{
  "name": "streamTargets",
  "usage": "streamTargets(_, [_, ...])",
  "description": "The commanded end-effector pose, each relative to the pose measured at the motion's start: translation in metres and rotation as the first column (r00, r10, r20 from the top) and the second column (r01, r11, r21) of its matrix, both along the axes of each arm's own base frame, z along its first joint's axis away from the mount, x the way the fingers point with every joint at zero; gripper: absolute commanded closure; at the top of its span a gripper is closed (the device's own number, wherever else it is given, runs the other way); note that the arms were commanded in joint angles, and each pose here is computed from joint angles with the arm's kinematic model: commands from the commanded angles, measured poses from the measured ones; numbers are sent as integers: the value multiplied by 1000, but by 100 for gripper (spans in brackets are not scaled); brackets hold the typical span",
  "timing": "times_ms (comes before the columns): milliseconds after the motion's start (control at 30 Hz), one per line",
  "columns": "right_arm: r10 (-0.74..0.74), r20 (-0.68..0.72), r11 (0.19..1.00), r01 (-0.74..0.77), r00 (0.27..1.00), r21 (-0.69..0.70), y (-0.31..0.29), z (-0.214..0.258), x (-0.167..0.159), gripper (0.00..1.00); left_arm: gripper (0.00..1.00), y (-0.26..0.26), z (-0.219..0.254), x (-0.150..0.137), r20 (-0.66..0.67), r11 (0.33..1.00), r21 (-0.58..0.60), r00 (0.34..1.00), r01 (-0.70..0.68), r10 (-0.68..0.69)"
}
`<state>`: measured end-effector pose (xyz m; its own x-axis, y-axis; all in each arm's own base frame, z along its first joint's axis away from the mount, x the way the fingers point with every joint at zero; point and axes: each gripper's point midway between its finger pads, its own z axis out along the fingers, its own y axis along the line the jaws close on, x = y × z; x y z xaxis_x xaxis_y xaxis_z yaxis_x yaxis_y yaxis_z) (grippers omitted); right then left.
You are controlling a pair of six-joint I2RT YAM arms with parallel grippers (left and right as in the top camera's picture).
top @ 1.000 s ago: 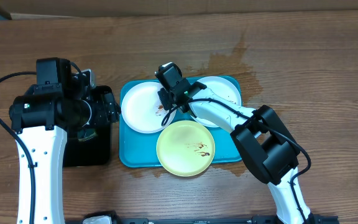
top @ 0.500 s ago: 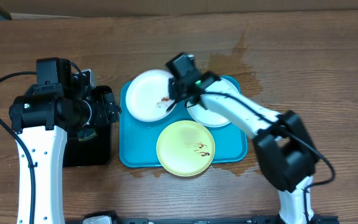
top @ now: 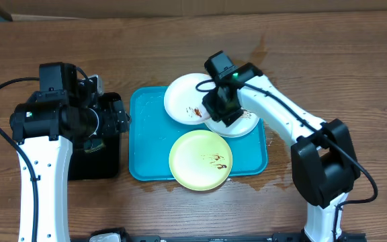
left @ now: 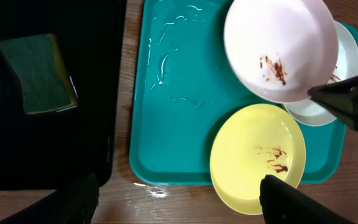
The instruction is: Clean dirty plates on tray and stack at the side
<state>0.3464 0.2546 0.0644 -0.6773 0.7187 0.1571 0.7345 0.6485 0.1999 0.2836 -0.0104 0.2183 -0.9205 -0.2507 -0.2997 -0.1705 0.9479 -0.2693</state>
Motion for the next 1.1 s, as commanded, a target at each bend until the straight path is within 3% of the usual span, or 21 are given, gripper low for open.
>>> streamTargets(0, [10, -14, 1000, -10, 1000, 1, 15, 12, -18, 96, 16, 1, -3, -1, -17, 1000, -2, 1000, -15, 15])
streamTargets(133, [185, 22, 983, -185, 983, 11, 20, 15, -22, 96, 15, 1, -3, -1, -17, 1000, -1, 1000, -15, 15])
streamTargets(300, [402, 123, 914, -405, 907, 1, 11, 29, -12, 85, 16, 1, -3, 0, -16, 1000, -1, 1000, -15, 15])
streamTargets(400, [621, 255, 776, -627, 741, -68, 5, 47, 1, 73, 15, 1, -3, 0, -16, 1000, -1, 1000, -15, 15])
streamTargets(467, [733, 372, 657, -734, 570, -172, 1, 66, 22, 24, 15, 1, -3, 0, -16, 1000, -1, 1000, -15, 15])
streamTargets(533, [764, 434, 615, -743, 477, -264, -4, 76, 46, 11, 15, 1, -3, 0, -16, 1000, -1, 1000, -14, 14])
streamTargets(567, [793, 483, 563, -749, 370, -350, -6, 84, 69, 10, 15, 1, -3, 0, -16, 1000, -2, 1000, -15, 15])
streamTargets(667, [809, 543, 499, -754, 227, -428, 3, 82, 97, 12, 16, 1, -3, 0, -16, 1000, -2, 1000, -15, 15])
streamTargets(767, [832, 544, 413, -773, 107, -481, 18, 72, 105, 25, 15, 1, -3, 1, -11, 1000, -1, 1000, -14, 14])
streamTargets(867, [871, 491, 318, -787, 22, -529, 25, 66, 105, 23, 15, 1, -3, 2, -6, 1000, 0, 1000, -14, 14])
streamTargets(1000, [920, 363, 109, -795, -147, -597, 40, 67, 103, 18, 15, 1, -3, 4, -8, 1000, -4, 1000, -25, 25])
streamTargets(1067, [916, 352, 71, -789, -191, -611, 51, 64, 101, 20, 15, 1, -4, 3, -10, 1000, -6, 1000, -29, 29])
